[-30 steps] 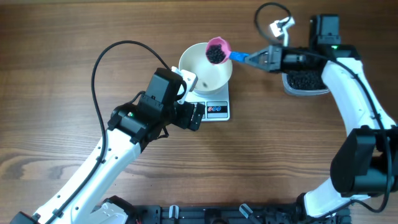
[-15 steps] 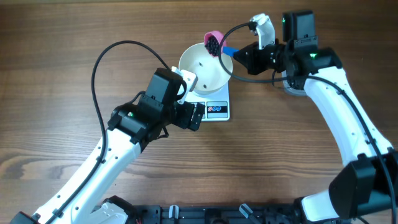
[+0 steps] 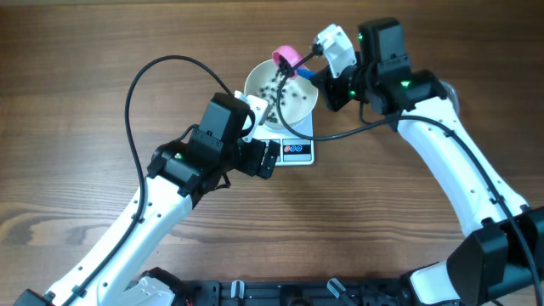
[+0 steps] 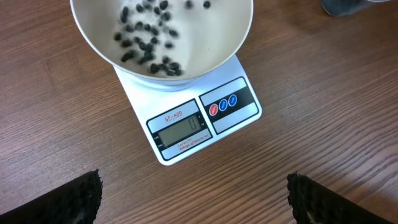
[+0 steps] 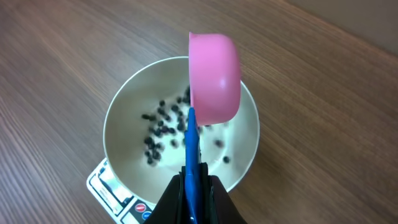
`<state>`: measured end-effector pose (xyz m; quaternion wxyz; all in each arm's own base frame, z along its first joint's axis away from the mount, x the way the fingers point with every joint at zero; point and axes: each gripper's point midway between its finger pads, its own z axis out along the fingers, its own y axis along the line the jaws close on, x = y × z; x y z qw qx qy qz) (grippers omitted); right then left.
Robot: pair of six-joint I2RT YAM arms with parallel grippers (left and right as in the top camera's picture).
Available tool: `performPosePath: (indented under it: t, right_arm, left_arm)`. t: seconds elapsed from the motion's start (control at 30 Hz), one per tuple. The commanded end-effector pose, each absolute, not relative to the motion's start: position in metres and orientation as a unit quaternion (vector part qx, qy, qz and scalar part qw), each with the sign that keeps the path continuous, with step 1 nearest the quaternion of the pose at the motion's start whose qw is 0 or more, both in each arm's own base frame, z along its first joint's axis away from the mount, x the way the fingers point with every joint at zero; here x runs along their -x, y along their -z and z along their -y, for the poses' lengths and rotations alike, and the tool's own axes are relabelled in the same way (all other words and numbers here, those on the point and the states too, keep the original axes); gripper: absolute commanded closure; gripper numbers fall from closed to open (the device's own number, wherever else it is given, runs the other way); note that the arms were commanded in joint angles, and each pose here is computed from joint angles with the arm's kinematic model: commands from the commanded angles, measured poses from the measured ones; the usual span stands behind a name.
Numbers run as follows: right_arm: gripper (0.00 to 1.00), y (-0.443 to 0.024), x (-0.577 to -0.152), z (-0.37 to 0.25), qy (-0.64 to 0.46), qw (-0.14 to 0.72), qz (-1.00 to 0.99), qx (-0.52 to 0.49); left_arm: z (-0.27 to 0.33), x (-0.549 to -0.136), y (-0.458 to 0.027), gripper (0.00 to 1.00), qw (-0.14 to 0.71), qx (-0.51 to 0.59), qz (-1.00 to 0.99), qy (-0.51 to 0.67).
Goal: Scoop item into bowl and weigh 150g on scale
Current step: 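Carry the filled scoop over the white bowl and tip beans in, then return the empty scoop with the right gripper into the bean tub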
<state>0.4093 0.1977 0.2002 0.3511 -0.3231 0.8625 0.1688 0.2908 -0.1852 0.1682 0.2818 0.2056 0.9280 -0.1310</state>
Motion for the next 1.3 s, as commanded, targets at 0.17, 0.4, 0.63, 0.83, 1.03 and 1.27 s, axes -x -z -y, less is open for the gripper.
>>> performPosePath:
  t: [0.17, 0.4, 0.63, 0.83, 1.03, 1.27]
  right_arm:
    - [0.96, -0.24, -0.409, -0.19, -0.119, 0.408, -0.834, 0.352]
    - [0.96, -0.267, -0.395, -0.201, -0.072, 0.441, -0.798, 0.404]
    - [0.96, -0.261, -0.393, -0.198, -0.062, 0.43, -0.813, 0.388]
    - [0.96, -0.258, -0.403, -0.118, -0.09, 0.397, -0.893, 0.192]
    - [0.96, -0.259, -0.385, 0.013, -0.054, 0.375, -0.923, 0.064]
    - [0.96, -0.206, -0.356, 0.077, 0.038, 0.256, -0.966, -0.011]
  left_arm:
    - [0.183, -0.29, -0.164, 0.0, 0.278, -0.2, -0.931, 0.125]
    - [0.183, -0.29, -0.164, 0.0, 0.278, -0.2, -0.931, 0.125]
    - [0.183, -0.29, -0.164, 0.0, 0.278, -0.2, -0.931, 0.125]
    - [0.183, -0.29, -0.164, 0.0, 0.278, -0.2, -0.931, 0.125]
    - [0.183, -0.29, -0.164, 0.0, 0.278, -0.2, -0.931, 0.125]
    - [0.183, -0.29, -0.164, 0.0, 0.278, -0.2, -0.931, 0.125]
